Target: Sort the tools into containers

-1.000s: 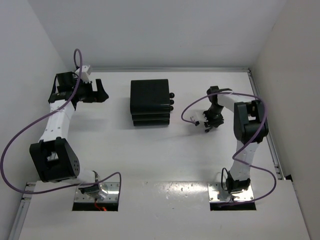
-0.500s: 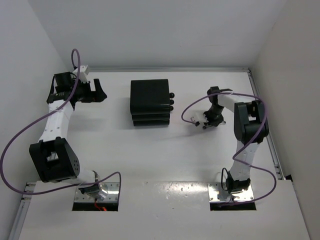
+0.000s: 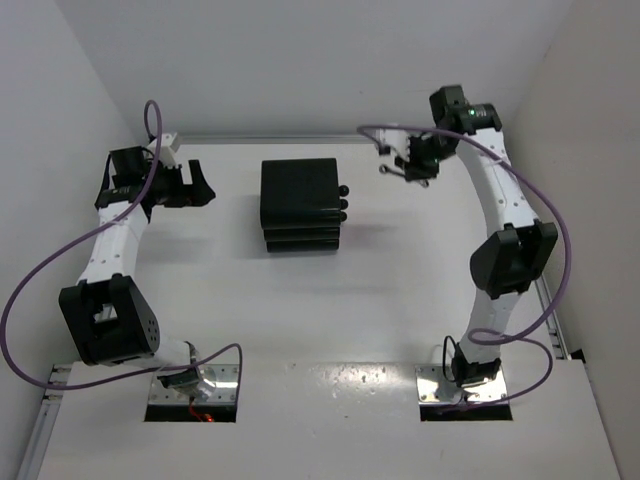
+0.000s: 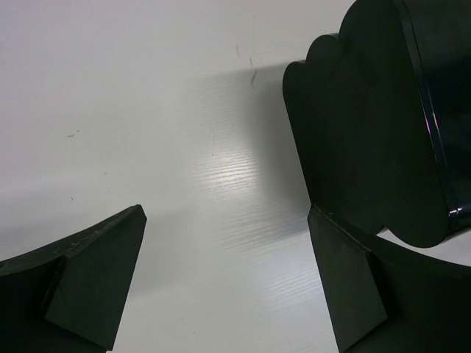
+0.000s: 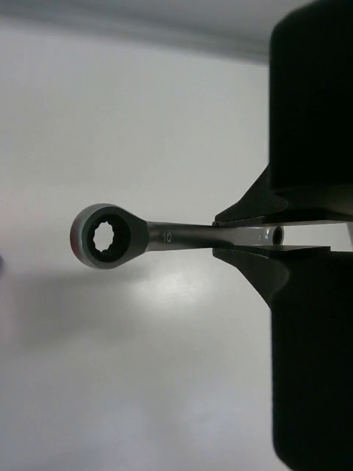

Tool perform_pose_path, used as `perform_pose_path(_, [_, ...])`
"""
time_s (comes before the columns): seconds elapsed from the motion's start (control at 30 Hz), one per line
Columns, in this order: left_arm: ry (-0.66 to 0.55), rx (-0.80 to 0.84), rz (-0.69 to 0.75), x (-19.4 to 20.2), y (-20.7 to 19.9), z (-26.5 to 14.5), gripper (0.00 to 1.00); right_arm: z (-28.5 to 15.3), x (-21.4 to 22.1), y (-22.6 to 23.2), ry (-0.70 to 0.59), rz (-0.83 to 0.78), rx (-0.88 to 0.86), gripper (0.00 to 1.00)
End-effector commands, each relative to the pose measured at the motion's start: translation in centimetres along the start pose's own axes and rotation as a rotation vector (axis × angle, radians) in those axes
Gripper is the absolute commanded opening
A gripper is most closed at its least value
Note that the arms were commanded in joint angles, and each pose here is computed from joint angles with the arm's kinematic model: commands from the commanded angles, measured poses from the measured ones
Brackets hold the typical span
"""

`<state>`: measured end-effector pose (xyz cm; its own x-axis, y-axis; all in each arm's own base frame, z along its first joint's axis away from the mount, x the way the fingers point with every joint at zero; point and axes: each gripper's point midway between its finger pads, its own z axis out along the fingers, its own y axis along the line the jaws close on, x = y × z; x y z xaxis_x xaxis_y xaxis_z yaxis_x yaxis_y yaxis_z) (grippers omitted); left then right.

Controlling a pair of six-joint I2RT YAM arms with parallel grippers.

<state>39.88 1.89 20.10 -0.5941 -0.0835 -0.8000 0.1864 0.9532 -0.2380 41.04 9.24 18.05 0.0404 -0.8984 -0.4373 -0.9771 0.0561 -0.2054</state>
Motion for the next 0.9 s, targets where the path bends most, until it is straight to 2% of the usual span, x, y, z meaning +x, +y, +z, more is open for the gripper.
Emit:
perform_pose_path(0.0, [-0.056,0.018,-0.003,-1.0,-0.2,-1.0,0.99,-2.9,-6.6,0.3,-0.182,0.265,-0.031,0.0])
perform_pose_path(0.07, [-0.064,0.018,0.002,-1.3,-0.2,-0.9,0.99,-3.3,-9.6,-1.4,-0.239,0.248,0.011,0.0])
perform_pose_path(0.1, [-0.057,0.027,-0.002,-0.9,-0.3,-0.8,0.99,-3.7,-11.0,-1.9,-0.266,0.309,0.035,0.0])
perform_pose_path(0.17, [-0.051,0.021,-0.012,-0.5,0.0,-0.8,0.99,-3.3,-14.1,-2.9,-0.358,0.329,0.051,0.0])
perform_pose_path(0.2, [-0.051,0.021,-0.012,-0.5,0.0,-0.8,0.99,-2.9,-15.2,-2.9,-0.387,0.414,0.04,0.0])
perform_pose_path(0.3, [-0.051,0.021,-0.012,-0.5,0.0,-0.8,0.99,-2.9,-19.1,-4.8,-0.529,0.456,0.07,0.0])
perform_pose_path(0.33, [-0.051,0.021,-0.012,-0.5,0.0,-0.8,0.99,-2.7,-20.4,-5.8,-0.582,0.515,0.071,0.0])
perform_pose_path(0.4, [-0.044,0.03,-0.016,-0.1,-0.1,-0.7,0.99,-3.0,-22.2,-6.5,-0.638,0.539,0.067,0.0])
perform_pose_path(0.6, [-0.036,0.031,-0.012,0.3,0.0,-0.6,0.99,1.2,-25.6,-4.9,-0.615,0.505,0.014,0.0])
perform_pose_path(0.87, [-0.036,0.031,-0.012,0.3,0.1,-0.4,0.99,5.1,-26.2,-3.0,-0.54,0.485,-0.034,0.0])
